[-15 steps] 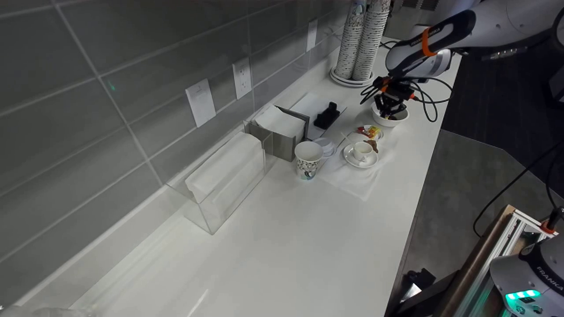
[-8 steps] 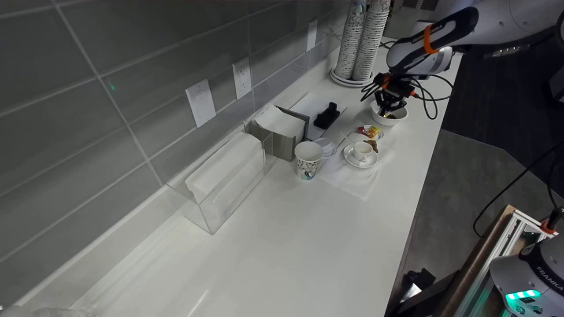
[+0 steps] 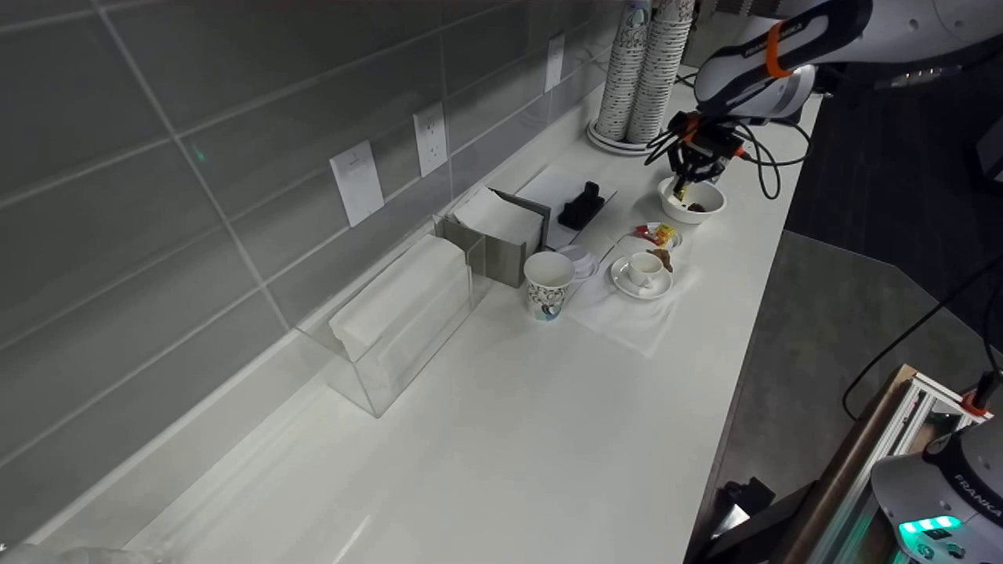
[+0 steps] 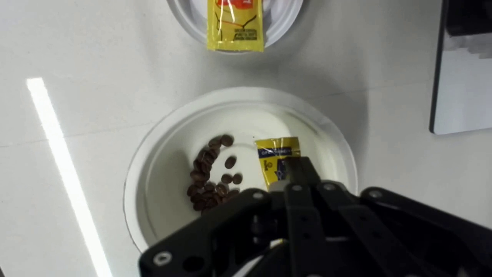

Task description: Remove the sauce packets from the bowl, then place them on the counter

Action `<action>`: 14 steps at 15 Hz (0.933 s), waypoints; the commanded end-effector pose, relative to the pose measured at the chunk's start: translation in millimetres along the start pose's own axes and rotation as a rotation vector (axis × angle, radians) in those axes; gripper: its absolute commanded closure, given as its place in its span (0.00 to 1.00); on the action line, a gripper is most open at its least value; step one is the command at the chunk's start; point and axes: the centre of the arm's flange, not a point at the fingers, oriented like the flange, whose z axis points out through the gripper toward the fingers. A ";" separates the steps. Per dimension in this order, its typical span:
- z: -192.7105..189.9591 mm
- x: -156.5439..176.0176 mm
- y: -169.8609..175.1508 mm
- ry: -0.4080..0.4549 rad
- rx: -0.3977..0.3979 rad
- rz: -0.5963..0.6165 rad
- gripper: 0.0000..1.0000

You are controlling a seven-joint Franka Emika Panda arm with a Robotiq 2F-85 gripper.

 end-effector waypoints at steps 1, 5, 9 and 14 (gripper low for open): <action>-7.8 -3.8 8.8 -0.066 0.058 -0.045 1.00; -8.9 -2.5 13.8 -0.139 0.098 -0.081 1.00; -12.5 -0.1 23.4 -0.200 0.144 -0.138 1.00; -33.8 -12.8 31.5 -0.206 0.152 -0.227 1.00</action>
